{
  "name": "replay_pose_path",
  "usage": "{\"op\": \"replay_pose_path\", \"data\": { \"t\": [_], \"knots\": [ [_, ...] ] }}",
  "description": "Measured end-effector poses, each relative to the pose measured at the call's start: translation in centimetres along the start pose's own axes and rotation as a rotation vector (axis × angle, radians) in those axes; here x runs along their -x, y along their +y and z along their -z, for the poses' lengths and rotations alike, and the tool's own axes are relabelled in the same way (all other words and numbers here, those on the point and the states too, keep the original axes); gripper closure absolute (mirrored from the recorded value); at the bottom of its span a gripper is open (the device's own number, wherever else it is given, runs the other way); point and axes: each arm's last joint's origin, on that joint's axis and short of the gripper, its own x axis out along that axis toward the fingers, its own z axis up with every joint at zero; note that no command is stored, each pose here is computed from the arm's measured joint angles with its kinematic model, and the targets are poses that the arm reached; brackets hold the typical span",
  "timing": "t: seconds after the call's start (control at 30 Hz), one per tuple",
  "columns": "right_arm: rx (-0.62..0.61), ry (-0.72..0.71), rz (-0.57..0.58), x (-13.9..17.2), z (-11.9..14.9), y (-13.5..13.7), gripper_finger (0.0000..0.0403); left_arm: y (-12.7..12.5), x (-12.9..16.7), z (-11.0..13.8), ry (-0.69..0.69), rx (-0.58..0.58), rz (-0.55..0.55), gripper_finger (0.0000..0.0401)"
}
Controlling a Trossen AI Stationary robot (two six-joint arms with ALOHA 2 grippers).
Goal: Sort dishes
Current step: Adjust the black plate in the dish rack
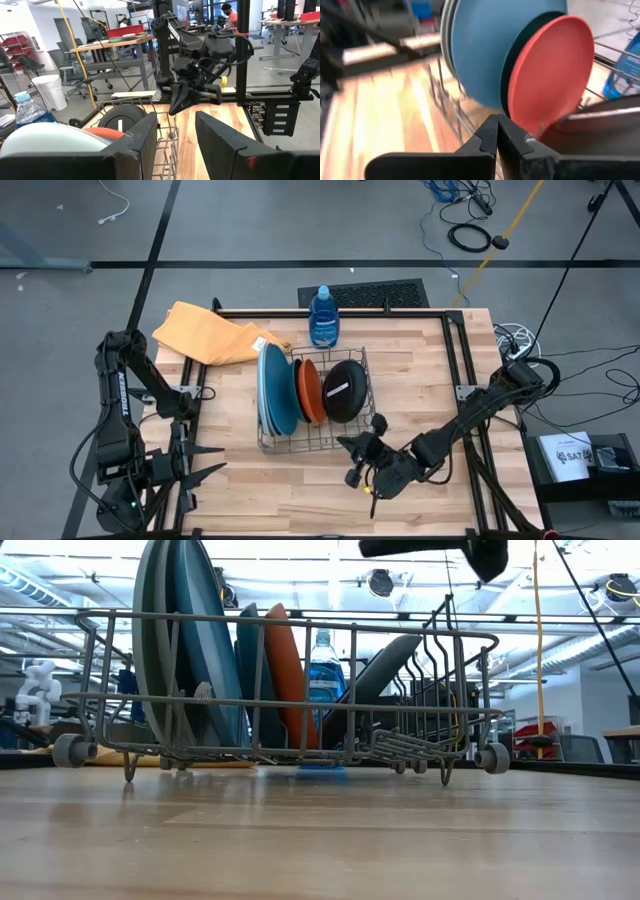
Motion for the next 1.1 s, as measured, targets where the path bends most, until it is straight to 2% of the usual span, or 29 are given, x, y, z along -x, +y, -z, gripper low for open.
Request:
{"op": "replay_pose_path", "data": {
  "t": [0.2, 0.27, 0.43, 0.6, 0.83, 1.1],
  "knots": [
    [0.160, 0.183, 0.142, 0.7, -1.2, -0.4, 0.0403, 0.0, 0.0, 0.1, 0.000, -0.010, -0.001, 0.0265],
    [0.204, 0.235, 0.153, 0.4, -1.6, 0.0, 0.0403, 0.1, 0.0, 0.1, 0.001, -0.011, -0.002, 0.0265],
    [0.295, 0.364, 0.217, -1.3, 0.3, 0.4, 0.0403, 0.1, -0.2, 0.0, 0.001, -0.011, -0.009, 0.0265],
    [0.258, 0.368, 0.314, -1.5, 1.2, 0.0, 0.0403, 0.1, -0.2, 0.1, 0.004, -0.011, -0.006, 0.0265],
    [0.205, 0.398, 0.412, -1.6, 1.2, -1.3, 0.0403, 0.1, -0.2, 0.1, 0.005, -0.024, -0.007, 0.0265],
    [0.185, 0.465, 0.456, -3.4, 0.5, -2.8, 0.0403, 0.1, -0.2, 0.1, 0.005, -0.020, -0.007, 0.0265]
  ]
}}
